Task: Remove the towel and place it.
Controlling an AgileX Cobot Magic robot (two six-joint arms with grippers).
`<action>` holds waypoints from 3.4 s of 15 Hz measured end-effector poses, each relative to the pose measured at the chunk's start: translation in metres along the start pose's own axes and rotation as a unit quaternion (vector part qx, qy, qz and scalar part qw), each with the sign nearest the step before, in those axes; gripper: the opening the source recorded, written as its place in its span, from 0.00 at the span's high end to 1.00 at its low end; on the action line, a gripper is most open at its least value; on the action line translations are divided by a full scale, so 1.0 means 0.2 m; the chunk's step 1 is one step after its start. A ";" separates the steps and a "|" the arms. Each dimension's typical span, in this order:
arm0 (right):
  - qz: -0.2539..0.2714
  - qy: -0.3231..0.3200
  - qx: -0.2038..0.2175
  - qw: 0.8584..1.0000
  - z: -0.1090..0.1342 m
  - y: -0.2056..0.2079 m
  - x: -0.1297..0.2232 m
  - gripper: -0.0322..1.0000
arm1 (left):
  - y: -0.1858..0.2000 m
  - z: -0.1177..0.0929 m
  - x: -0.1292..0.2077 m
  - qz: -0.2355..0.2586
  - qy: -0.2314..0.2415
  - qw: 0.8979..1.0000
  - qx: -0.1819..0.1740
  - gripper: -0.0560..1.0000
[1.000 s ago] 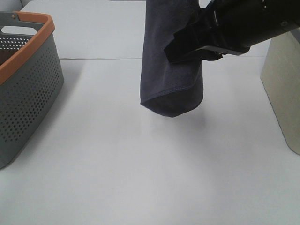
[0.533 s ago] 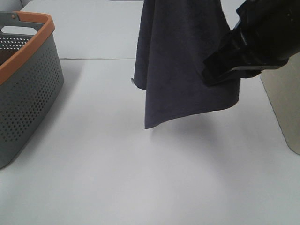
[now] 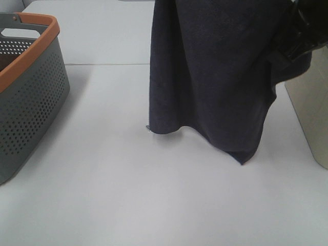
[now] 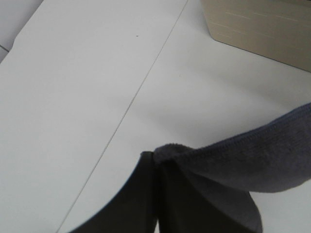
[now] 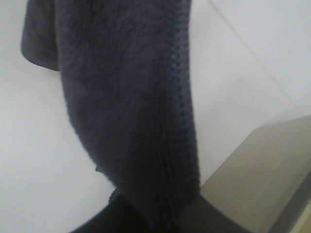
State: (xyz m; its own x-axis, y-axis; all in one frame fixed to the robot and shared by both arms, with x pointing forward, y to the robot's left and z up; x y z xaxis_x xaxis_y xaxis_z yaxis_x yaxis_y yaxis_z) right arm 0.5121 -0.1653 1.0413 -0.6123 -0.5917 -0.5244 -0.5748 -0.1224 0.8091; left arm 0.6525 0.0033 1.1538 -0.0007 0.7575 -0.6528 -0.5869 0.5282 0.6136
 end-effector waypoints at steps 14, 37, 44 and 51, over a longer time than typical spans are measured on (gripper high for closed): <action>-0.240 0.105 0.170 0.950 -0.56 -0.54 -0.86 0.97 | -0.46 0.74 0.36 -0.062 0.079 0.943 -0.316 0.95; 0.154 -0.085 -0.175 0.969 0.27 -1.00 -0.04 0.97 | -0.79 -0.05 1.00 0.280 0.203 0.938 0.034 0.95; 0.271 0.009 -0.153 0.950 0.17 -0.84 0.17 0.97 | -0.63 -0.31 1.14 0.340 0.224 0.907 0.105 0.95; 0.300 0.091 -0.195 0.929 0.20 -0.80 0.27 0.97 | -0.36 -0.79 1.29 0.403 0.232 0.858 0.219 0.95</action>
State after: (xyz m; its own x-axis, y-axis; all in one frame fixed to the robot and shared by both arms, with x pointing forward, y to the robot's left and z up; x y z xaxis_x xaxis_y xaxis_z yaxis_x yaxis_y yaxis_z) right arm 0.5492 -0.1456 0.8727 -0.6367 -0.7672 0.0779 0.1027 0.0158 0.9946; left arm 0.5660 0.1000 0.8720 -0.6445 0.7644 0.0167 0.1154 0.0756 0.9904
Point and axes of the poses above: a point on each arm's last joint axis where the gripper is mounted, y pointing back along that axis away from the gripper, z along the wrist's bending axis when the last joint is at zero, x = y × z, the point moved 9 cm from there along -y, pointing out along that axis toward the gripper, and after that the axes turned 9 degrees about -y, right-handed, at the moved point
